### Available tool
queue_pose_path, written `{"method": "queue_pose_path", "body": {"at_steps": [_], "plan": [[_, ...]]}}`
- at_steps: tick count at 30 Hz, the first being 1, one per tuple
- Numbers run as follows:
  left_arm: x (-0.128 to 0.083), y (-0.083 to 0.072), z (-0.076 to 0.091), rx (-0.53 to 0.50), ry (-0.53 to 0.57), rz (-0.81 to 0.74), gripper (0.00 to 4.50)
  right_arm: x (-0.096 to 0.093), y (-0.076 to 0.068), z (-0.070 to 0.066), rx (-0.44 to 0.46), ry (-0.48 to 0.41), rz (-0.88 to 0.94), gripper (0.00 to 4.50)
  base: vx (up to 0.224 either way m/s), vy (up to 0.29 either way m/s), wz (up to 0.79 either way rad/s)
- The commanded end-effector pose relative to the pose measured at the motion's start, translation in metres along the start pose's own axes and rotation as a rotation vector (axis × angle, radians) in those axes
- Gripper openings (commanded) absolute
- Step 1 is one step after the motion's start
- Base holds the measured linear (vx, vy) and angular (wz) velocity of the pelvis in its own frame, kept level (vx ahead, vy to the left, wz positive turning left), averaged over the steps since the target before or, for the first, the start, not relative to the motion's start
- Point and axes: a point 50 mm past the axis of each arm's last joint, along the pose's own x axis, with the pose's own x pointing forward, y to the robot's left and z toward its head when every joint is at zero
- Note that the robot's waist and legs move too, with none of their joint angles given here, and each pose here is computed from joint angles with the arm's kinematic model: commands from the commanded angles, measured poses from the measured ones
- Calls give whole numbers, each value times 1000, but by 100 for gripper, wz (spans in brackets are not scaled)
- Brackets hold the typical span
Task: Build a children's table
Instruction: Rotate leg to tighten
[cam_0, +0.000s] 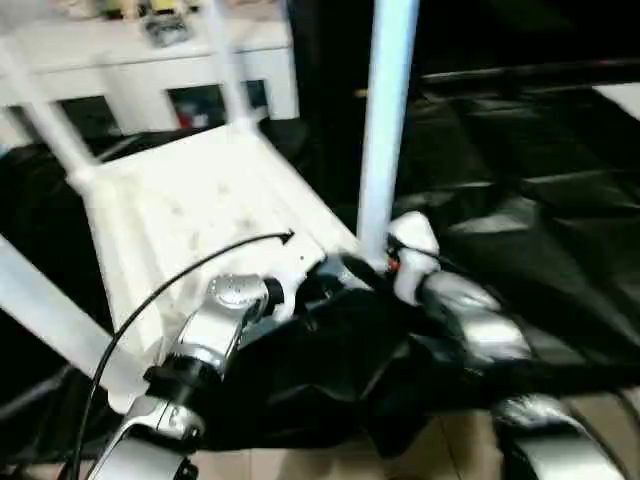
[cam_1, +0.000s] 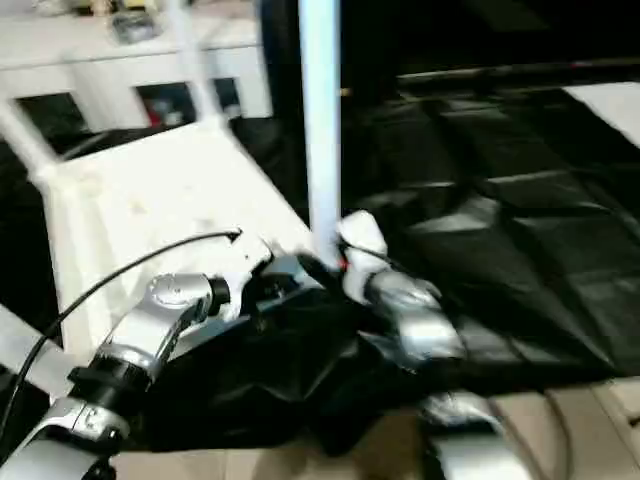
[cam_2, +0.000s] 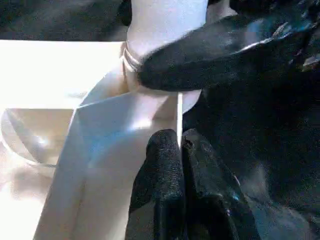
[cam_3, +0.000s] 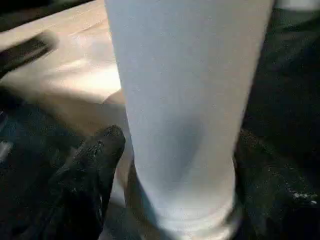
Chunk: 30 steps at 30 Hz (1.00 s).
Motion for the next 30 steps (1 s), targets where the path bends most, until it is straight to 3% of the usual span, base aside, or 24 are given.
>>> {"method": "queue_pose_path", "body": {"at_steps": [1, 7, 12, 18, 20, 24, 30], "plan": [[3, -4, 4, 21, -25, -40, 0, -7, 14, 1, 5, 13, 200, 352, 0, 0, 0], [-5, -5, 0, 44, -13, -117, 0, -64, -17, 12, -24, 49, 159, 352, 0, 0, 0], [-12, -13, -2, 98, 1, -270, 0, -87, -45, 21, -22, 26, -39, 352, 0, 0, 0], [-18, -18, -3, 164, 33, -399, 0, -102, -65, 31, 4, -20, -228, 352, 0, 0, 0], [-20, -19, -3, 172, 33, -432, 0, -102, -67, 32, 20, -34, -254, 352, 0, 0, 0], [-21, -21, -3, 200, 40, -473, 0, -87, -52, 26, 13, -35, -191, 352, 0, 0, 0], [-24, -17, -5, 215, 48, -467, 0, -78, -47, 20, 39, -47, -194, 352, 0, 0, 0]]}}
